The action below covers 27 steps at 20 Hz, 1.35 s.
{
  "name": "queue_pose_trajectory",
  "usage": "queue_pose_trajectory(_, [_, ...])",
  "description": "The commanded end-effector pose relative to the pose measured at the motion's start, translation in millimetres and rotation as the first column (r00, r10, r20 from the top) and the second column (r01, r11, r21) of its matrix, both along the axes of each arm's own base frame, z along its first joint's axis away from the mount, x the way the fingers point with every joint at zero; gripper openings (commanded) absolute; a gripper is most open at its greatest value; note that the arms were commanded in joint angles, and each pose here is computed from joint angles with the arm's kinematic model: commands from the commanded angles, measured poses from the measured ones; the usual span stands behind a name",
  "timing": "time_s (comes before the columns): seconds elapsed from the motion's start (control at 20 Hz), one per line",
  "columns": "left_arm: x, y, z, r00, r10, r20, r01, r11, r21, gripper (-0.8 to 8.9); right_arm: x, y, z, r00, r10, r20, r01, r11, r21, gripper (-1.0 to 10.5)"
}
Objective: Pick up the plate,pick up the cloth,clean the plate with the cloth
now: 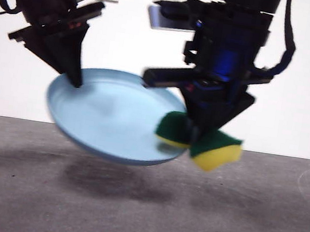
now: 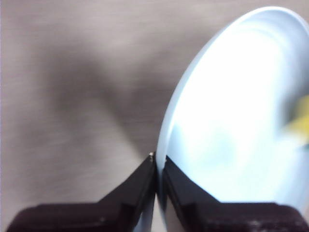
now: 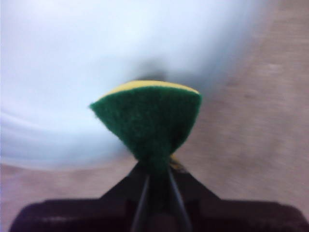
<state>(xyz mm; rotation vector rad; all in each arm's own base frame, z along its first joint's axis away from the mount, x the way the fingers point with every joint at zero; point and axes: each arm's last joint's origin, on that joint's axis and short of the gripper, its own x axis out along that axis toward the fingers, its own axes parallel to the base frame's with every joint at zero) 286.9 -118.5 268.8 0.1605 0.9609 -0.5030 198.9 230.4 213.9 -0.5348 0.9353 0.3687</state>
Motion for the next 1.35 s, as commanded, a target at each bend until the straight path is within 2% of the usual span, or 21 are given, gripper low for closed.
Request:
queue_pose_trajectory(0.05, [7,5,-5,1.000,0.023,0.018,-0.024,0.997,0.068,-0.08,-3,-7,4,1.000,-0.007,0.014,0.007,1.000,-0.010,-0.1])
queue_pose_trajectory(0.25, [18,14,-15,0.998,0.064,-0.004,-0.063,0.995,0.080,-0.08,-9,-13,22,0.999,-0.010,0.049,0.008,0.999,0.042,-0.1])
queue_pose_trajectory(0.6, [45,37,-54,0.984,0.152,-0.094,-0.141,0.984,0.112,-0.08,-32,-42,70,0.992,-0.022,0.128,0.002,0.988,0.157,-0.1])
queue_pose_trajectory(0.85, [57,37,-85,0.976,0.160,-0.150,-0.141,0.981,0.134,-0.06,-48,-62,97,0.979,-0.038,0.198,-0.013,0.969,0.246,-0.1])
queue_pose_trajectory(1.0, [61,36,-91,0.976,0.162,-0.147,-0.143,0.981,0.133,0.06,-55,-70,106,0.974,-0.045,0.224,-0.020,0.960,0.279,-0.1])
queue_pose_trajectory(1.05, [62,36,-91,0.977,0.162,-0.141,-0.144,0.981,0.131,0.60,-56,-72,108,0.973,-0.046,0.228,-0.021,0.959,0.283,-0.1])
queue_pose_trajectory(1.15, [62,35,-90,0.977,0.163,-0.135,-0.146,0.981,0.128,2.95,-57,-74,109,0.972,-0.047,0.230,-0.021,0.958,0.285,-0.1])
queue_pose_trajectory(1.2, [63,35,-90,0.977,0.167,-0.136,-0.150,0.981,0.126,3.71,-57,-74,109,0.972,-0.047,0.229,-0.020,0.958,0.285,-0.1])
queue_pose_trajectory(1.35, [62,35,-89,0.975,0.176,-0.136,-0.161,0.980,0.117,3.80,-56,-75,109,0.972,-0.056,0.229,-0.012,0.959,0.284,-0.1])
